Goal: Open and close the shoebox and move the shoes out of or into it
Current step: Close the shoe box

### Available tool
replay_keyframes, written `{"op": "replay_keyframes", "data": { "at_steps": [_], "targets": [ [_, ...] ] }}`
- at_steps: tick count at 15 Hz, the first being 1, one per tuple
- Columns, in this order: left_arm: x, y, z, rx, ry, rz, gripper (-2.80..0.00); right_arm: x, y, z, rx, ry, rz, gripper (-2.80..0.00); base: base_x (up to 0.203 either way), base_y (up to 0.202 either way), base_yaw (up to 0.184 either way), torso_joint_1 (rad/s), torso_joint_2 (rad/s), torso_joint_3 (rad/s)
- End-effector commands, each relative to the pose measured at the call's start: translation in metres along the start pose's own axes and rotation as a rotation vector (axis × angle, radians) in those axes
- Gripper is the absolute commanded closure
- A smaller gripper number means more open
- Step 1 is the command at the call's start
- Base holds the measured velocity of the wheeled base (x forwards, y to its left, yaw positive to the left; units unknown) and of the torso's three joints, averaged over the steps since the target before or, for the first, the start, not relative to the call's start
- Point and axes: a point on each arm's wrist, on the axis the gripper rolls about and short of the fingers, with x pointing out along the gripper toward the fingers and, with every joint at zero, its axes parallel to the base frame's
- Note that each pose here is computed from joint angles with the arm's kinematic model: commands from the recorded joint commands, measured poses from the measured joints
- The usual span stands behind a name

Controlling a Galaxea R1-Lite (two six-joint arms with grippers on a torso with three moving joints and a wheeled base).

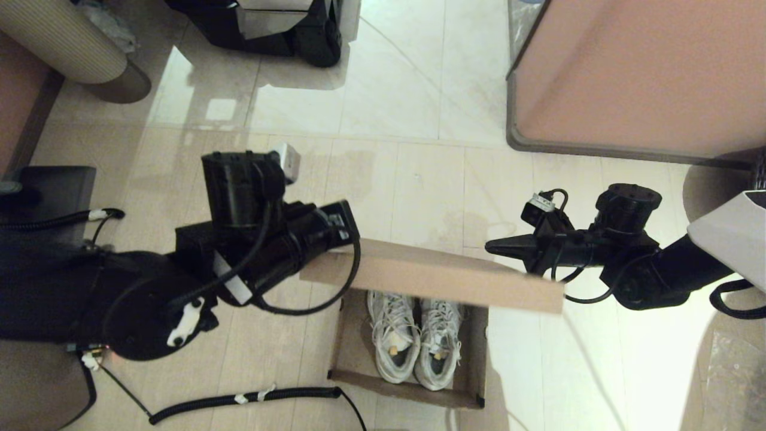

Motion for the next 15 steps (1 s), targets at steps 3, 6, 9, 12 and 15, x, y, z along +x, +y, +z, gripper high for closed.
{"op": "replay_keyframes", "data": {
  "at_steps": [3, 6, 9, 12, 15],
  "targets": [
    [-0.071, -0.004, -0.038, 0.111, 0.117, -0.051, 0.0, -0.014, 0.015, -0.033, -0.041, -0.028, -0.001, 0.0, 0.0, 0.0, 0.0, 0.0, 0.0, 0.0],
    [-0.125, 0.01, -0.064, 0.184, 0.164, -0.052, 0.0, -0.023, 0.031, -0.033, -0.106, -0.089, -0.005, 0.0, 0.0, 0.0, 0.0, 0.0, 0.0, 0.0],
    [-0.144, 0.027, -0.063, 0.181, 0.131, 0.009, 0.0, -0.035, 0.051, -0.028, -0.172, -0.284, -0.027, 0.0, 0.0, 0.0, 0.0, 0.0, 0.0, 0.0],
    [-0.141, 0.04, -0.055, 0.165, 0.102, 0.101, 0.0, -0.04, 0.068, -0.02, -0.318, -0.66, -0.087, 0.0, 0.0, 0.0, 0.0, 0.0, 0.0, 0.0],
    [-0.137, 0.074, -0.038, 0.148, 0.067, 0.359, 0.0, -0.045, 0.081, -0.03, -0.627, -0.89, -0.391, 0.0, 0.0, 0.0, 0.0, 0.0, 0.0, 0.0]
  ]
}}
